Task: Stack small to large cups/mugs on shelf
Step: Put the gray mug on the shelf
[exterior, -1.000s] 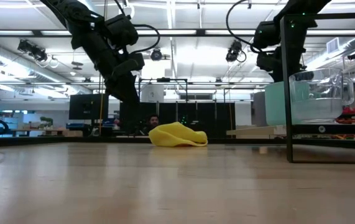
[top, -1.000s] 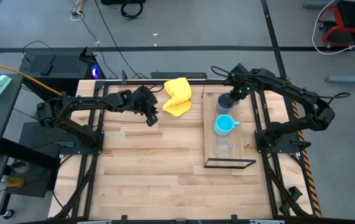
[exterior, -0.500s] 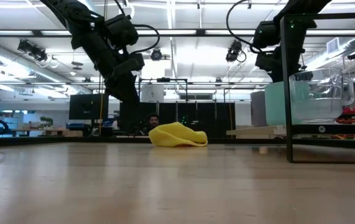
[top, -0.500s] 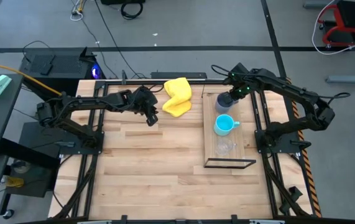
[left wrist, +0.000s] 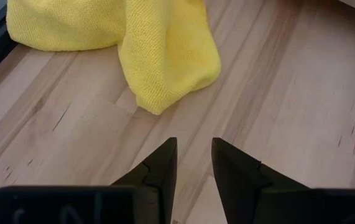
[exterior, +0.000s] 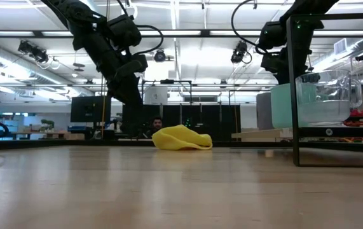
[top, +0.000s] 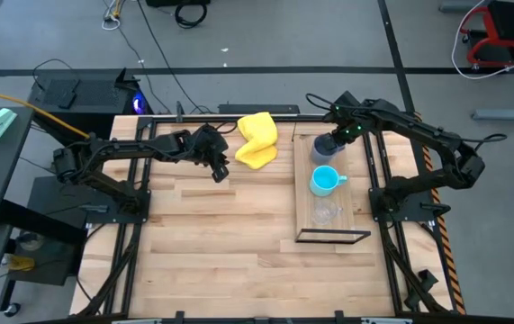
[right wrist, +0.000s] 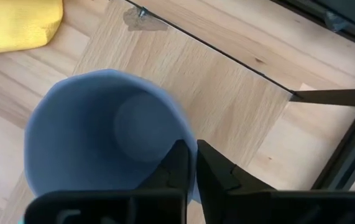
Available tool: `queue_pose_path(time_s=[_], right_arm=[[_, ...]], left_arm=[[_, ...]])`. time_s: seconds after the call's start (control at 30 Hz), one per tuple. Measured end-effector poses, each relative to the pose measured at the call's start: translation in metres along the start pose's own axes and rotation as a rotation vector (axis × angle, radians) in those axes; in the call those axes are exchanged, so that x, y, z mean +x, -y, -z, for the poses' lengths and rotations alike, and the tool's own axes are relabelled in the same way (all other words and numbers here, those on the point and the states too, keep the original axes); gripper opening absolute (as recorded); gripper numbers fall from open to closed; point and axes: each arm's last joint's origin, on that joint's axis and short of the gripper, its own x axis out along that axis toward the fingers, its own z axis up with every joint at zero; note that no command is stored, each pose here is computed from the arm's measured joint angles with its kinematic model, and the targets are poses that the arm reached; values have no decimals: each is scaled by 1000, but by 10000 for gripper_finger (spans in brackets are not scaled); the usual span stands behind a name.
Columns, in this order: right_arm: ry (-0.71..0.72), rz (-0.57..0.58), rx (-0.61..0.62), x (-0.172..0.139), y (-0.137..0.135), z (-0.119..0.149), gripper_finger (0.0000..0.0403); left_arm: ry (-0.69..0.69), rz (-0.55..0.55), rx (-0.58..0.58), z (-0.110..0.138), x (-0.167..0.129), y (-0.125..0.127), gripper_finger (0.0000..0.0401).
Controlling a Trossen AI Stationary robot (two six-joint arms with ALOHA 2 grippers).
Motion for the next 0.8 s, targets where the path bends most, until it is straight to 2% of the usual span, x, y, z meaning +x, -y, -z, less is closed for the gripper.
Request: queue_pose_path(time_s=[0.4,0.8], right_arm=[[-9,-23,-1,0,-1,0,56],[-2,-22,-11,-2,0,1,61]], left_arm=[[0,2,-5,0,0,1,107],[-2,18,17,1,0,8,107]])
